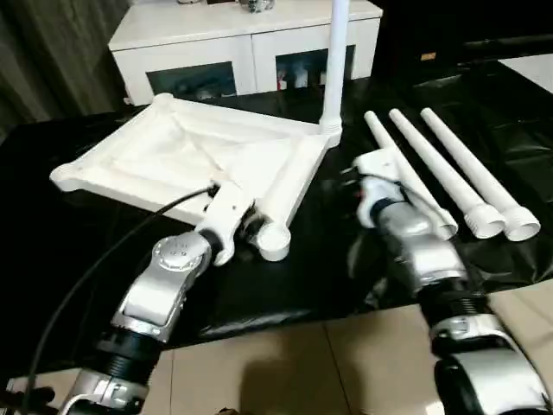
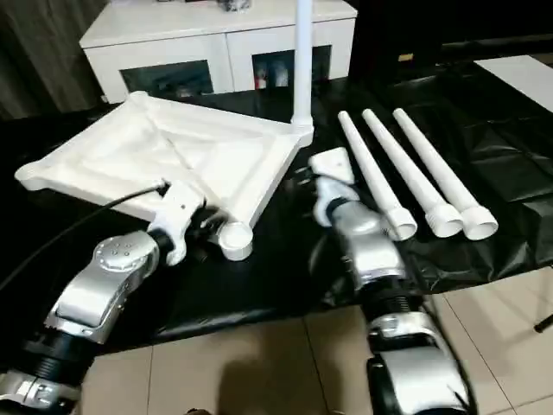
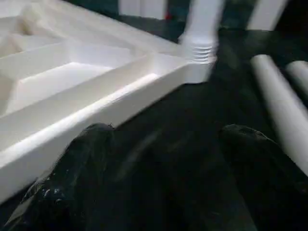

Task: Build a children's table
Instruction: Rotate table base

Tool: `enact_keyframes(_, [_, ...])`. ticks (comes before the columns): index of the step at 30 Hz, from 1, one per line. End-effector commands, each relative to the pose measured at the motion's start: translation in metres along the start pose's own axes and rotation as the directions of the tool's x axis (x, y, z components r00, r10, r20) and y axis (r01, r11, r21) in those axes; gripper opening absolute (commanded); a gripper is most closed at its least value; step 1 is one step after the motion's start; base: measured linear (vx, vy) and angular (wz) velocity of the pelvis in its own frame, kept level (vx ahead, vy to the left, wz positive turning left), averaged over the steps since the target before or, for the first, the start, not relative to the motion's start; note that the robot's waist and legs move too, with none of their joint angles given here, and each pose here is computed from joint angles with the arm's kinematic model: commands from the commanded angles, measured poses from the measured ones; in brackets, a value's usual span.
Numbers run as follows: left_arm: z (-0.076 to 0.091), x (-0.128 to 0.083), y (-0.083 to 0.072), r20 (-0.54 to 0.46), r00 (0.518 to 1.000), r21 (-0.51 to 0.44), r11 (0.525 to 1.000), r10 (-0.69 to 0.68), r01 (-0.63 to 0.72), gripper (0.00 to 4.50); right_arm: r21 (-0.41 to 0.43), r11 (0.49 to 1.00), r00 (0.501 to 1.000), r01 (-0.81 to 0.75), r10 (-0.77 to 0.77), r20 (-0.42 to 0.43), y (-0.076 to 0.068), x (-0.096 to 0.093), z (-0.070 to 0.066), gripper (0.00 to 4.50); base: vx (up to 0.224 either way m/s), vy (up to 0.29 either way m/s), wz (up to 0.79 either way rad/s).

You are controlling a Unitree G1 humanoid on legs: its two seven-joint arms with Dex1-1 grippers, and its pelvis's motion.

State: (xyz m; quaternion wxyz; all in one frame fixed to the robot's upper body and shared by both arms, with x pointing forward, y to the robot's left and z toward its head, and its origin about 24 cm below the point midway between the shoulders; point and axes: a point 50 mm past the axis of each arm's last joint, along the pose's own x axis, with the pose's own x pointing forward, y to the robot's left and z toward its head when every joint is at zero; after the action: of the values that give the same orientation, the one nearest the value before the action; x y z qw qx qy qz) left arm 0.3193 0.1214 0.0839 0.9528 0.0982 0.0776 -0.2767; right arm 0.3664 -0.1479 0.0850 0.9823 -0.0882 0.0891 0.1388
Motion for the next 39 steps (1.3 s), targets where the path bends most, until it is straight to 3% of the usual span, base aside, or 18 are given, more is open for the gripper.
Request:
enact_keyframes(1, [0.006,-0.01,0.021,0.033,0.977,-0.058,0.976,0.21,-0.208,1.32,-0.019,1.0,0.998,0.008,-0.007,0.063,0.001,-0.008,0.01,3.93,0.0,0.0,0.0])
enact_keyframes(4, [-0.001,-0.026,0.03,0.074,0.931,-0.135,0.928,0.358,-0.346,1.32,-0.036,0.997,0.99,0.066,-0.06,0.129,0.003,-0.02,0.009,3.93,0.0,0.0,0.0])
enact_keyframes(5, [-0.005,-0.036,0.033,0.099,0.899,-0.171,0.897,0.428,-0.408,1.32,-0.006,0.997,0.986,0.082,-0.081,0.143,0.007,-0.028,0.005,3.93,0.0,0.0,0.0])
enact_keyframes(11, [-0.001,-0.047,0.031,0.119,0.82,-0.171,0.826,0.559,-0.538,1.32,0.061,0.992,0.989,0.109,-0.114,0.09,0.012,-0.038,-0.007,3.93,-0.017,-0.01,0.14])
enact_keyframes(18, [0.001,-0.047,0.028,0.103,0.801,-0.128,0.807,0.589,-0.577,1.32,0.078,0.99,0.99,0.115,-0.121,0.077,0.011,-0.044,-0.009,3.93,-0.01,-0.129,0.62])
enact_keyframes(21, [-0.004,-0.052,0.029,0.063,0.773,-0.151,0.771,0.632,-0.618,1.32,0.148,0.98,0.987,0.132,-0.145,0.075,0.009,-0.048,-0.009,3.93,-0.038,-0.276,0.52])
enact_keyframes(25, [-0.002,-0.052,0.025,0.073,0.8,-0.166,0.798,0.596,-0.58,1.32,0.167,0.98,0.992,0.106,-0.116,0.055,0.012,-0.049,-0.011,3.93,-0.008,-0.236,0.26])
enact_keyframes(28, [-0.003,-0.052,0.017,0.083,0.846,-0.172,0.844,0.526,-0.508,1.32,0.208,0.975,0.997,0.073,-0.08,0.023,0.02,-0.05,-0.017,3.93,-0.03,-0.153,0.31])
enact_keyframes(39, [-0.007,-0.06,0.018,0.074,0.85,-0.186,0.844,0.522,-0.502,1.32,0.197,0.979,0.999,0.054,-0.054,-0.003,0.025,-0.052,-0.017,3.93,-0.013,-0.054,-0.18])
